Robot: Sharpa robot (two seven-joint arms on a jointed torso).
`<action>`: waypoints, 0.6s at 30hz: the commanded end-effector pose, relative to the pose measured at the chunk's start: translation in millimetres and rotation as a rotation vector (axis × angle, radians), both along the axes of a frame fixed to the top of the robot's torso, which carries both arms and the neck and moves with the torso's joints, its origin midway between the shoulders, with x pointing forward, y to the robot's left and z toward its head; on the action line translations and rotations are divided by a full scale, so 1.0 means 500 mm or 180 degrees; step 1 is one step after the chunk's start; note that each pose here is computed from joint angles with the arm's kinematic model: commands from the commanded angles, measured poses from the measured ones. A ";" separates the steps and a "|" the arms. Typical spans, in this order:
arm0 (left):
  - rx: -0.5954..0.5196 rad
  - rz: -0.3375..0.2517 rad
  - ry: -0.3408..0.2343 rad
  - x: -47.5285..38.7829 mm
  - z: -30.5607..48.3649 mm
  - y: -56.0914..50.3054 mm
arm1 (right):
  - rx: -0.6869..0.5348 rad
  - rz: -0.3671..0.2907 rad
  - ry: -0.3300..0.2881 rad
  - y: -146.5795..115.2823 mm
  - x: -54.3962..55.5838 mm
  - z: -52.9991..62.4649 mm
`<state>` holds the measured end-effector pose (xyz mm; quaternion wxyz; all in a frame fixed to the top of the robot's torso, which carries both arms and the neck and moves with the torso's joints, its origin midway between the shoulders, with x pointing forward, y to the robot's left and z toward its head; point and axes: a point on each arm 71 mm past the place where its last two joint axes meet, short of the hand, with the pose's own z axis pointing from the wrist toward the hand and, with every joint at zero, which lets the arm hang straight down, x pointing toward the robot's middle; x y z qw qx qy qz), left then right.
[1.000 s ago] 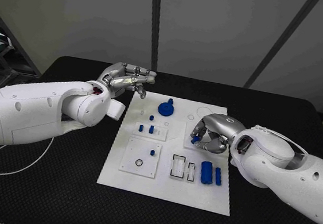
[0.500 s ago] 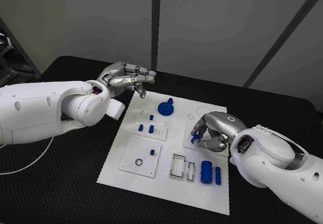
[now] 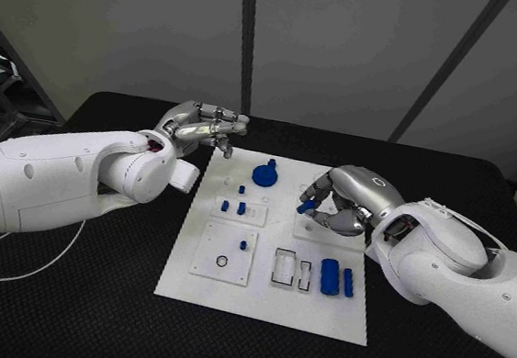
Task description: Assemble the parts on the task board
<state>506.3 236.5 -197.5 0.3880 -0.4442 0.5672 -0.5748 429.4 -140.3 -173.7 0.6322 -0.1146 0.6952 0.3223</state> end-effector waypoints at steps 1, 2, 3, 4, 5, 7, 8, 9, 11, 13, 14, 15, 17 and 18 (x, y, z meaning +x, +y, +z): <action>-0.0026 -0.0039 -0.0008 0.001 0.002 -0.005 | 0.0292 0.0145 0.0020 0.029 -0.012 0.014; -0.0028 -0.0042 -0.0008 0.001 0.002 -0.006 | 0.0324 0.0198 0.0045 0.040 -0.015 0.015; -0.0029 -0.0046 -0.0008 0.001 0.002 -0.007 | 0.0353 0.0258 0.0069 0.053 -0.018 0.015; -0.0030 -0.0047 -0.0008 0.001 0.002 -0.007 | 0.0367 0.0296 0.0083 0.061 -0.021 0.014; -0.0031 -0.0049 -0.0009 0.001 0.002 -0.008 | 0.0389 0.0360 0.0109 0.075 -0.025 0.012; -0.0033 -0.0052 -0.0009 0.002 0.002 -0.009 | 0.0410 0.0460 0.0154 0.095 -0.033 0.005; -0.0034 -0.0055 -0.0009 0.003 0.002 -0.011 | 0.0426 0.0573 0.0207 0.118 -0.042 -0.004; -0.0034 -0.0055 -0.0009 0.003 0.002 -0.011 | 0.0427 0.0586 0.0213 0.121 -0.043 -0.005; -0.0035 -0.0058 -0.0009 0.004 0.001 -0.013 | 0.0435 0.0717 0.0277 0.147 -0.054 -0.017; -0.0037 -0.0062 -0.0009 0.005 0.001 -0.015 | 0.0427 0.0825 0.0337 0.168 -0.064 -0.031; -0.0037 -0.0063 -0.0009 0.005 0.001 -0.016 | 0.0421 0.0861 0.0357 0.175 -0.067 -0.035; -0.0038 -0.0064 -0.0009 0.006 0.000 -0.016 | 0.0416 0.0892 0.0374 0.182 -0.069 -0.040; -0.0040 -0.0068 -0.0009 0.007 0.000 -0.018 | 0.0390 0.0966 0.0428 0.196 -0.075 -0.052; -0.0040 -0.0069 -0.0009 0.007 0.000 -0.019 | 0.0378 0.0987 0.0446 0.200 -0.077 -0.056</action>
